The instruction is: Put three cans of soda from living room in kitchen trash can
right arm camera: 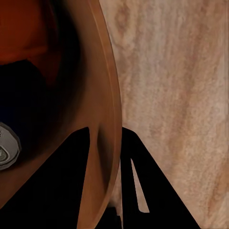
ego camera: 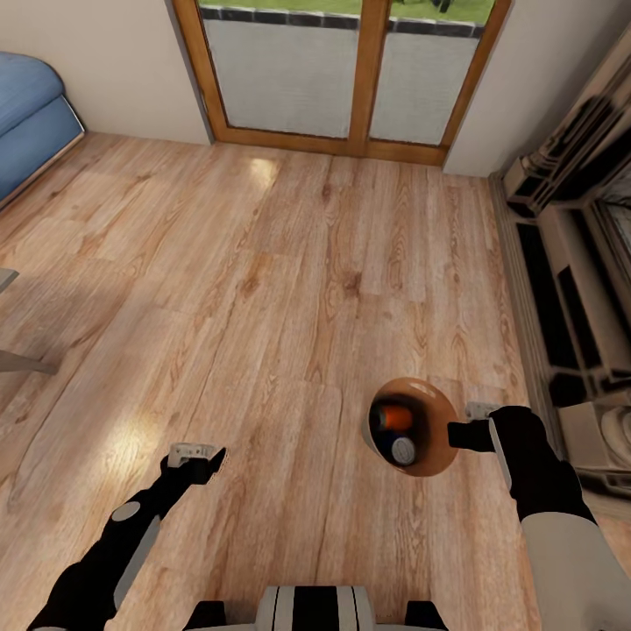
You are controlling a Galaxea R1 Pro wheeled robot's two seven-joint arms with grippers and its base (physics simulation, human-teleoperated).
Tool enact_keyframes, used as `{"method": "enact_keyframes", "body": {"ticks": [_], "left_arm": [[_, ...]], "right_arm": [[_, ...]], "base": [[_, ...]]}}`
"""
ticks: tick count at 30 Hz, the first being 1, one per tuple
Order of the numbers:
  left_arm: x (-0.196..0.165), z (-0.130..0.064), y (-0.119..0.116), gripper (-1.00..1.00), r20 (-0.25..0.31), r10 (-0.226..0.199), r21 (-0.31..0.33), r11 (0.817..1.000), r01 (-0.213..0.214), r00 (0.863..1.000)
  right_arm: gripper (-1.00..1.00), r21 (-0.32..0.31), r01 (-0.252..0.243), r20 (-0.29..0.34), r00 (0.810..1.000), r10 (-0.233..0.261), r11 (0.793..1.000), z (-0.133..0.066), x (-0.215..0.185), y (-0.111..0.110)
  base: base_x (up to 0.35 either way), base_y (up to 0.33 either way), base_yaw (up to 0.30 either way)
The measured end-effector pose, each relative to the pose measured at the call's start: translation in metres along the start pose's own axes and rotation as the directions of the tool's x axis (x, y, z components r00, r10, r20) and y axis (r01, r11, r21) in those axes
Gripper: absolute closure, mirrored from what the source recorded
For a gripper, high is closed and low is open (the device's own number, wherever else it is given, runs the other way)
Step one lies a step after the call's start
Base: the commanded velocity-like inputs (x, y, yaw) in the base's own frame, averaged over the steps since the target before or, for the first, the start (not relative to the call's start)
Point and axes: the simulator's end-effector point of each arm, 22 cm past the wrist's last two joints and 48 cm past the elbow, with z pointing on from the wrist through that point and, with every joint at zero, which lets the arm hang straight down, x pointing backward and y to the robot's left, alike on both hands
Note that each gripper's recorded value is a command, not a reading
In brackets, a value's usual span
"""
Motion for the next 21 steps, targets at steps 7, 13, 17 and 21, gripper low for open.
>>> {"method": "enact_keyframes", "body": {"ticks": [7, 13, 17, 21], "left_arm": [[-0.022, -0.005, 0.032, -1.00, 0.010, -0.054, -0.064, 0.996, 0.055, 0.998], [-0.051, -0.007, 0.031, -1.00, 0.033, -0.047, -0.061, 0.997, 0.049, 0.998], [-0.058, -0.005, 0.028, -1.00, 0.042, -0.048, -0.053, 0.997, 0.051, 0.998], [-0.057, -0.001, 0.025, -1.00, 0.047, -0.051, -0.047, 0.997, 0.053, 0.998]], "right_arm": [[1.00, -0.002, 0.000, 0.000, 1.000, 0.000, 1.000, 0.000, 0.000, 0.001], [1.00, 0.001, 0.000, 0.001, 1.000, 0.000, 1.000, 0.000, 0.000, 0.000], [1.00, -0.003, -0.002, 0.000, 1.000, 0.002, 1.000, 0.006, 0.002, 0.001], [1.00, 0.001, -0.002, 0.001, 1.000, 0.002, 1.000, 0.014, 0.003, -0.001]], "base": [[0.000, 0.000, 0.000], [0.000, 0.000, 0.000], [0.000, 0.000, 0.000], [0.000, 0.000, 0.000]]}}
